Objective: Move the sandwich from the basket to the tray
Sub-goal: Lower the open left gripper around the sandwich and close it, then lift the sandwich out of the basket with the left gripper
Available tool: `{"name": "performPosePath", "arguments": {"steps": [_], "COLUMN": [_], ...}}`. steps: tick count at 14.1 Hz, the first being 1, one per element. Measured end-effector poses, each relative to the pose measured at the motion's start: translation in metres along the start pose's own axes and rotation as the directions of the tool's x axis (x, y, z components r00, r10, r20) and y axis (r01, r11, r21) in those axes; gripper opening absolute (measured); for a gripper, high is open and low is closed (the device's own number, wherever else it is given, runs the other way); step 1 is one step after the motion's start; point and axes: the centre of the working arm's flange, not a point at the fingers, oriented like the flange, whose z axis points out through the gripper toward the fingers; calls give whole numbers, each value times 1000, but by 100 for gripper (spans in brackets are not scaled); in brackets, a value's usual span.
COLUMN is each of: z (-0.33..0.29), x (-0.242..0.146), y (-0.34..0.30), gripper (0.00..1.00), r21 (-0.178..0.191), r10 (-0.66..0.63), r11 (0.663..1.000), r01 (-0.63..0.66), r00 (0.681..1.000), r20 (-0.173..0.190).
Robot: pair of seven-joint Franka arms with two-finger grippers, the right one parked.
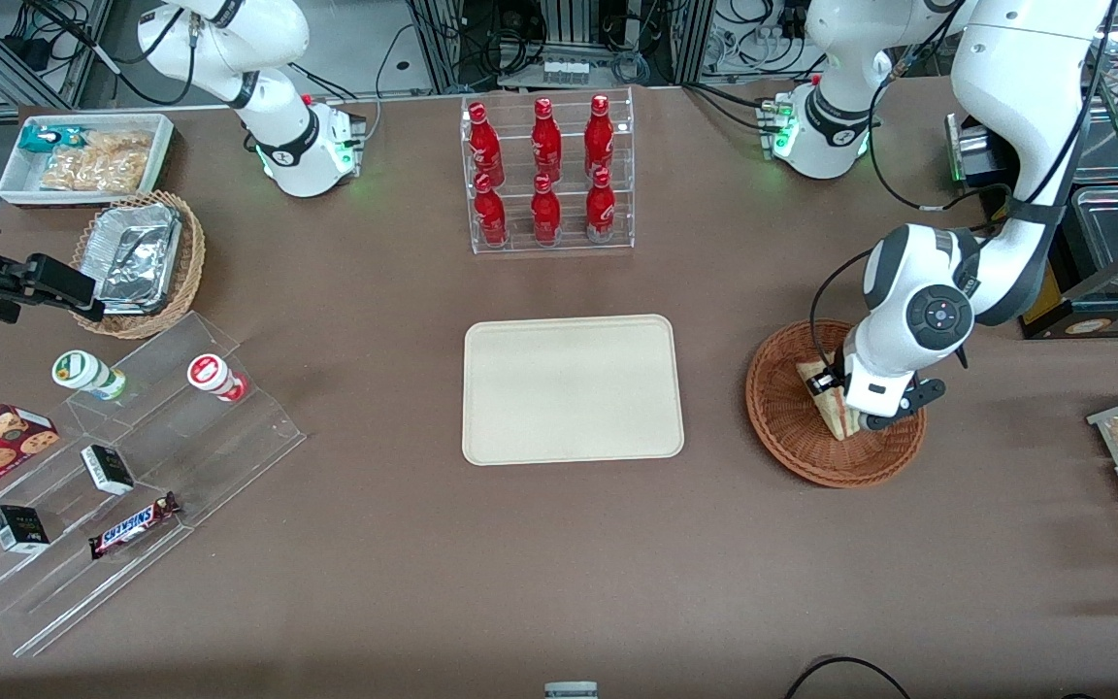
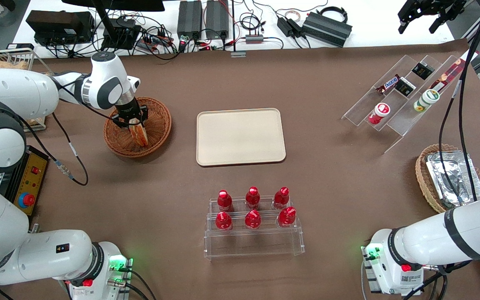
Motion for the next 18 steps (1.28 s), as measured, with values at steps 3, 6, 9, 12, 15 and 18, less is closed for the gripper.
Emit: {"name": "performPosePath", "arguments": {"steps": [3,6,9,12,15,18], "z": [-1,-10,-33,-53,-75,-108], "x": [0,5,10,2,-20,-52], "y": [1,5,17,39,69,104], "gripper": [31,19,19,19,17,16], "r21": [-2,-16,-38,-47,-44,-50], "r10": [2,2,12,47,111,189], "r11": [1000,1000,999,998,992,980], "r01": [-2,-2,-14,-51,-115,-195], "r00": [1000,1000,998,996,990,977], "r20": [-2,-21,-55,-77,-91,-101]}}
